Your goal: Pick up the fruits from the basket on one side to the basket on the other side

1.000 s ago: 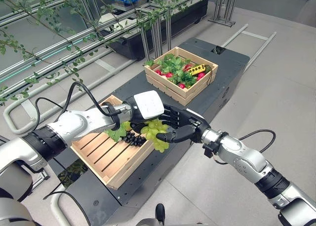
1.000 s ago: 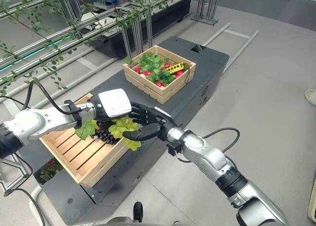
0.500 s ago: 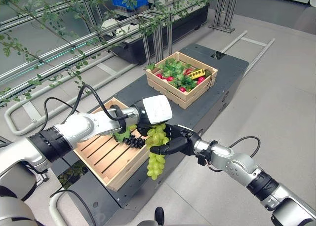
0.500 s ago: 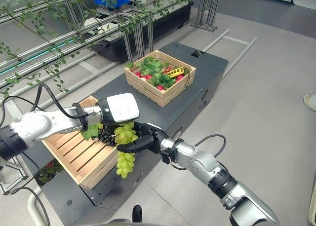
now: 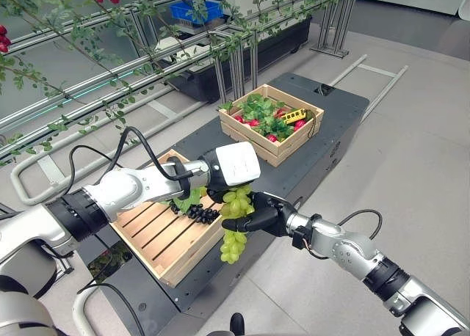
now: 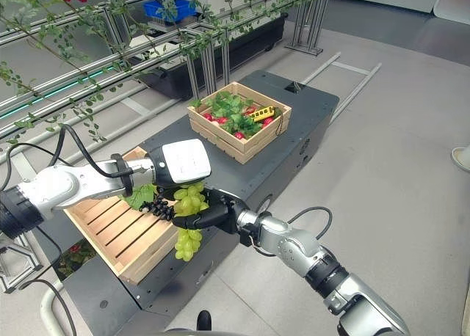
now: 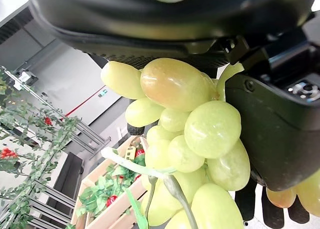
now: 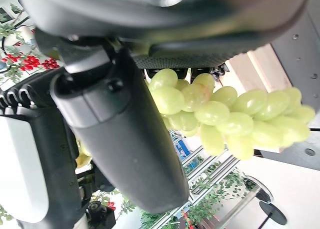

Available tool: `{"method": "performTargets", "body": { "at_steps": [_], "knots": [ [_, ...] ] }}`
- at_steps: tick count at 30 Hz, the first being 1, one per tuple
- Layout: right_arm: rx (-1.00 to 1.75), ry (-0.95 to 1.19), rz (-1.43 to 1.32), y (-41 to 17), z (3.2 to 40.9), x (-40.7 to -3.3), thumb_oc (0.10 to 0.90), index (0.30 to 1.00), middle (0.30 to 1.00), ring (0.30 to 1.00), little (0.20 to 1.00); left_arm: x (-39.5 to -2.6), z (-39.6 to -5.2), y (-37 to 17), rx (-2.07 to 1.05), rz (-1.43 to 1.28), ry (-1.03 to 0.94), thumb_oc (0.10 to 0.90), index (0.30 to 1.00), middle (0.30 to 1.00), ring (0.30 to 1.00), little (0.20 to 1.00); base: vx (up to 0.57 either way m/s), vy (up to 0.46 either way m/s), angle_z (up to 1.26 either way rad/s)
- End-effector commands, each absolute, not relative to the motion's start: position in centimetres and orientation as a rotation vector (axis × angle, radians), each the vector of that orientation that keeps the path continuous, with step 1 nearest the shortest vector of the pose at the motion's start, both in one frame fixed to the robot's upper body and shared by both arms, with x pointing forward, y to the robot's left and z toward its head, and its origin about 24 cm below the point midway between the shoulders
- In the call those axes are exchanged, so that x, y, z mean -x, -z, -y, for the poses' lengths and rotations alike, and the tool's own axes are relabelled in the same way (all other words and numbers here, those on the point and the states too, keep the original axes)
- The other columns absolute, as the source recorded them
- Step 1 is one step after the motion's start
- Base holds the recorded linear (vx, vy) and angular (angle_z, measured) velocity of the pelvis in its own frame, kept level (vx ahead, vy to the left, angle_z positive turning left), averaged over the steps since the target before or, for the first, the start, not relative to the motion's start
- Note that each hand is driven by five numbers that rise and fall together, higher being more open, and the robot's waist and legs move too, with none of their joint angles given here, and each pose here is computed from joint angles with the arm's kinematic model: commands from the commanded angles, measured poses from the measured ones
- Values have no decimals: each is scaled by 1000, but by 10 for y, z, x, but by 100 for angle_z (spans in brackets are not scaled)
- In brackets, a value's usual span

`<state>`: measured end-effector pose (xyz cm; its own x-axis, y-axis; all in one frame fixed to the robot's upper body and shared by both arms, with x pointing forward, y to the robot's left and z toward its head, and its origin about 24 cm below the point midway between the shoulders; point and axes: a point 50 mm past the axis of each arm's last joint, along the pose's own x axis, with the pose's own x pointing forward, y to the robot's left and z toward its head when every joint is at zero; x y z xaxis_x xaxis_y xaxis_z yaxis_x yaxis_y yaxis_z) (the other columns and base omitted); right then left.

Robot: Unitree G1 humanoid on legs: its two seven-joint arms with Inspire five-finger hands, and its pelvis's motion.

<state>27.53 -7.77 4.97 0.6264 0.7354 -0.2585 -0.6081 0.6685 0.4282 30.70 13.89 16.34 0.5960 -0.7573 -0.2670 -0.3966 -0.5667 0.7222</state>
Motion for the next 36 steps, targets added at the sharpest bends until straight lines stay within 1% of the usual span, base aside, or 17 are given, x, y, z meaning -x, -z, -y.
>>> {"method": "performTargets", "body": {
  "at_steps": [1,6,7,8,11,15,18,19,28,29,30,31,36],
  "knots": [
    [-573,-874,-101,-112,48,-279,800,900,900,900,900,-328,-128,-214,-2199,1036,505,400,300,300,300,300,0,0,0],
    [-623,-859,-73,-119,53,-282,800,900,900,900,900,-328,-133,-208,-2180,1034,539,400,300,300,300,300,0,0,0],
    [-699,-838,-51,-120,56,-283,449,373,373,373,373,-328,-131,-206,-2173,1037,557,400,300,300,300,300,0,0,0],
    [-703,-834,-48,-120,56,-283,400,300,300,300,300,-328,-131,-206,-2173,1036,559,400,300,300,300,300,0,0,0],
    [-755,-736,13,-120,61,-288,400,300,300,300,300,-328,-128,-197,-2175,1019,591,400,300,300,300,300,2,-2,3],
    [-766,-675,48,-119,66,-289,400,300,300,300,300,-329,-131,-190,-2179,988,600,400,300,300,300,300,0,0,1],
    [-768,-662,49,-118,70,-289,400,300,300,300,300,-329,-137,-187,-2183,969,595,406,309,309,309,309,0,0,0],
    [-768,-661,49,-118,71,-290,400,300,300,300,300,-330,-139,-187,-2182,966,591,400,300,300,300,300,0,0,0],
    [-766,-642,0,-104,78,-290,400,300,300,300,300,-332,-142,-197,-2173,977,511,400,300,300,300,300,0,0,0],
    [-764,-642,-3,-104,79,-290,400,300,300,300,300,-333,-142,-199,-2173,972,500,458,387,387,387,387,0,0,0],
    [-761,-643,-7,-102,79,-290,400,300,300,300,300,-333,-143,-202,-2173,970,478,543,514,514,514,514,0,0,0],
    [-751,-644,-7,-102,80,-290,400,300,300,300,300,-335,-145,-204,-2179,952,452,800,900,900,900,900,0,0,0],
    [-742,-636,-14,-101,81,-291,400,300,300,300,300,-338,-150,-211,-2177,946,382,800,900,900,900,900,0,0,0]
  ]
}}
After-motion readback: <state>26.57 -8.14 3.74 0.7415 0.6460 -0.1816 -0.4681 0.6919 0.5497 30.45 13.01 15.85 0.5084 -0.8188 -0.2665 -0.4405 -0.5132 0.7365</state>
